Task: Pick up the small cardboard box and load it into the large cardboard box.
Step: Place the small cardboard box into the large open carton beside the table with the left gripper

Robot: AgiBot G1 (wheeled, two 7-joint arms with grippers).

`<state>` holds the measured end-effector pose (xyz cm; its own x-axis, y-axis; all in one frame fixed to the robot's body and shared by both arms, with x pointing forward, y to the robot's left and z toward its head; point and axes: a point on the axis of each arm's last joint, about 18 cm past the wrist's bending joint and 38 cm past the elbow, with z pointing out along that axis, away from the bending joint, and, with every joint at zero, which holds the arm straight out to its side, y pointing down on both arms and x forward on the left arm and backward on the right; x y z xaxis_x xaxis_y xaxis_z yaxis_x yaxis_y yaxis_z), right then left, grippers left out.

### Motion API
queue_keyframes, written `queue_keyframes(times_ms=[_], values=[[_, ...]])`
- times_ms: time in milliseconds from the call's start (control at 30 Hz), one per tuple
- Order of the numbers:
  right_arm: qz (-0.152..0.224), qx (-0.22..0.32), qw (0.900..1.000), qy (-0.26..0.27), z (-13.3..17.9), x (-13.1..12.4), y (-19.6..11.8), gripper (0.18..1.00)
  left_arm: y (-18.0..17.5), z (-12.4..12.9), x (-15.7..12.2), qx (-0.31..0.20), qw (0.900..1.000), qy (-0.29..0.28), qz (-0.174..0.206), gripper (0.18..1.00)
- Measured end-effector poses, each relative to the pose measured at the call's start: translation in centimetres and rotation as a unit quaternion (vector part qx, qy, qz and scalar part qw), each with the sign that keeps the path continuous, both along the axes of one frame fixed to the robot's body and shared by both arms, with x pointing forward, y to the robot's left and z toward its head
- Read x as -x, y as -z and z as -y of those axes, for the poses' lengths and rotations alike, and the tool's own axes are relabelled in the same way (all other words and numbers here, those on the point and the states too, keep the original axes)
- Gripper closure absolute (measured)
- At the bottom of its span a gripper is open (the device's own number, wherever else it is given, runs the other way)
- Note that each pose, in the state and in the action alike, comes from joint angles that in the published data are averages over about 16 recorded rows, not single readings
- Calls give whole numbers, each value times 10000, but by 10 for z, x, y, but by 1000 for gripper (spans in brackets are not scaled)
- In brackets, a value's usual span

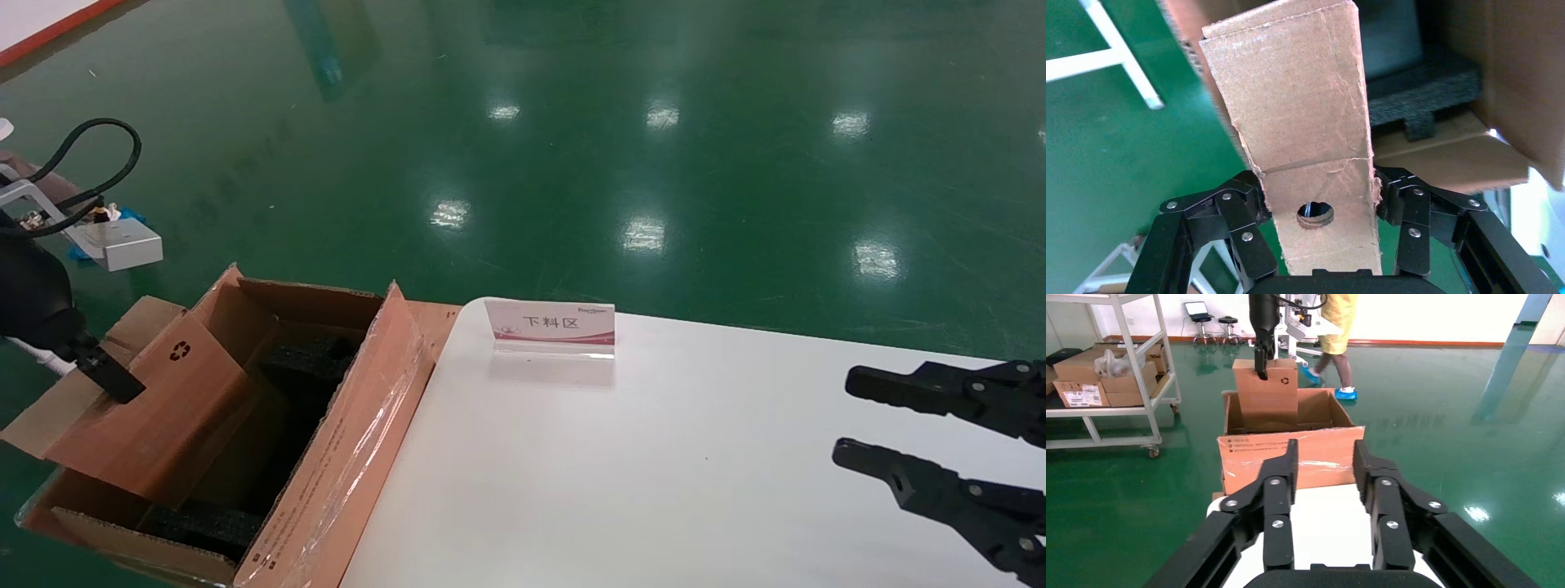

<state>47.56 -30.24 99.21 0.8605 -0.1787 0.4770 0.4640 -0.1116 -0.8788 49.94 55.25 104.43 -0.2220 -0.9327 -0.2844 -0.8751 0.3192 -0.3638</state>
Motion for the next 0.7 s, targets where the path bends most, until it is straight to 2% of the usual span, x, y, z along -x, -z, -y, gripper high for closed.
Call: queue_keyframes(times_ms=[333,700], values=[[0,0,10000,0,0,0,0,631,9,-12,-13,-208,9996,-187,35,879],[0,0,10000,0,0,0,0,362,19,-17,-24,-367,9987,-361,-28,884]])
